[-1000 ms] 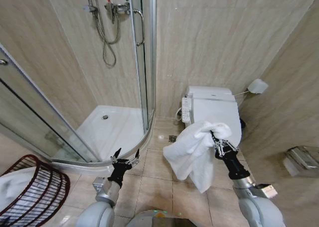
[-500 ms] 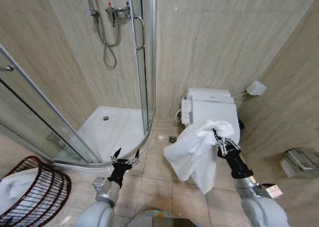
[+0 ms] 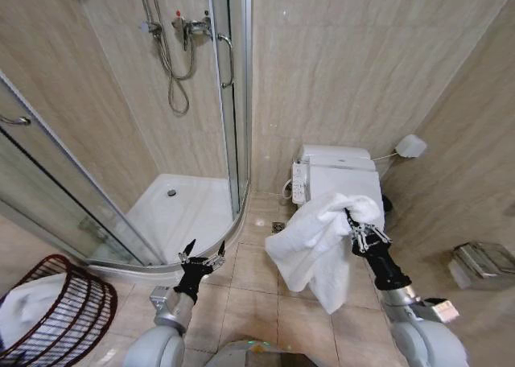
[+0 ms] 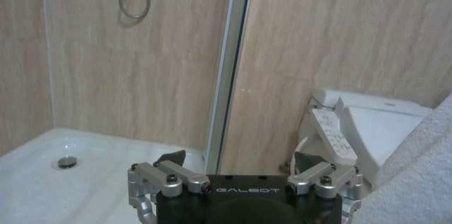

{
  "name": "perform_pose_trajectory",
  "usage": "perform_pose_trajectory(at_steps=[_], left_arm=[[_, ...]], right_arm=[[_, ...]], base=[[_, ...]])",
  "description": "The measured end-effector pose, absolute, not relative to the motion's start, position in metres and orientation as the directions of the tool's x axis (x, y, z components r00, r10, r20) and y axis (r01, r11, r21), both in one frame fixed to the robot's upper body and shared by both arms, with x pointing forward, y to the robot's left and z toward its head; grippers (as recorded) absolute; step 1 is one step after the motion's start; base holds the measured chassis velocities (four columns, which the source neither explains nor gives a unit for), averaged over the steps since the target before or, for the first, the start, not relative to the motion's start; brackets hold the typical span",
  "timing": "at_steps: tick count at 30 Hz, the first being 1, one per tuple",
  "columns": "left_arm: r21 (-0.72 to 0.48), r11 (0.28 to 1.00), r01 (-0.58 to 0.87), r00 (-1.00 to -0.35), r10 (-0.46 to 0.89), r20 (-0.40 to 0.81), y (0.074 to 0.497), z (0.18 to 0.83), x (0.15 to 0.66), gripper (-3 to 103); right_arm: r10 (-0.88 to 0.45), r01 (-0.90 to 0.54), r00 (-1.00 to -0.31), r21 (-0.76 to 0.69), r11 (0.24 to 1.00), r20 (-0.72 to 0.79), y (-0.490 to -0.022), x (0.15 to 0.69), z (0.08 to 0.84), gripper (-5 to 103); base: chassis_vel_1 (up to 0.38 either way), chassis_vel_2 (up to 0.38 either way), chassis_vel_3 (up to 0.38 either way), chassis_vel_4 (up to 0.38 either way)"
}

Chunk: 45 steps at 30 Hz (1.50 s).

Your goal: Discard the used towel into the hamper.

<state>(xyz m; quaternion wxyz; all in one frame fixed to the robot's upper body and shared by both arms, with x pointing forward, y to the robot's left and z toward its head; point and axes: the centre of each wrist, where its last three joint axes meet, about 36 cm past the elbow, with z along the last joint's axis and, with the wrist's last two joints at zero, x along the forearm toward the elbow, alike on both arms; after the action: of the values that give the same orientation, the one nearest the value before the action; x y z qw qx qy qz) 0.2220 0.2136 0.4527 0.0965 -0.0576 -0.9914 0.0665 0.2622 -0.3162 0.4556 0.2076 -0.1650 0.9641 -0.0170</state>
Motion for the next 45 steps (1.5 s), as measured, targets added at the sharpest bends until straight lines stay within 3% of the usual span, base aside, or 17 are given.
perform_pose_trajectory(at_steps=[45], left_arm=[[-0.143, 0.985, 0.101, -0.975, 0.127, 0.184, 0.2136, 0.4527, 0.222, 100]], right_arm=[[-0.345, -0.331, -0.852, -0.106, 0.938, -0.393, -0.32, 0.2608, 0.4526, 8]], base=[[0.0, 0.0, 0.0, 0.0]])
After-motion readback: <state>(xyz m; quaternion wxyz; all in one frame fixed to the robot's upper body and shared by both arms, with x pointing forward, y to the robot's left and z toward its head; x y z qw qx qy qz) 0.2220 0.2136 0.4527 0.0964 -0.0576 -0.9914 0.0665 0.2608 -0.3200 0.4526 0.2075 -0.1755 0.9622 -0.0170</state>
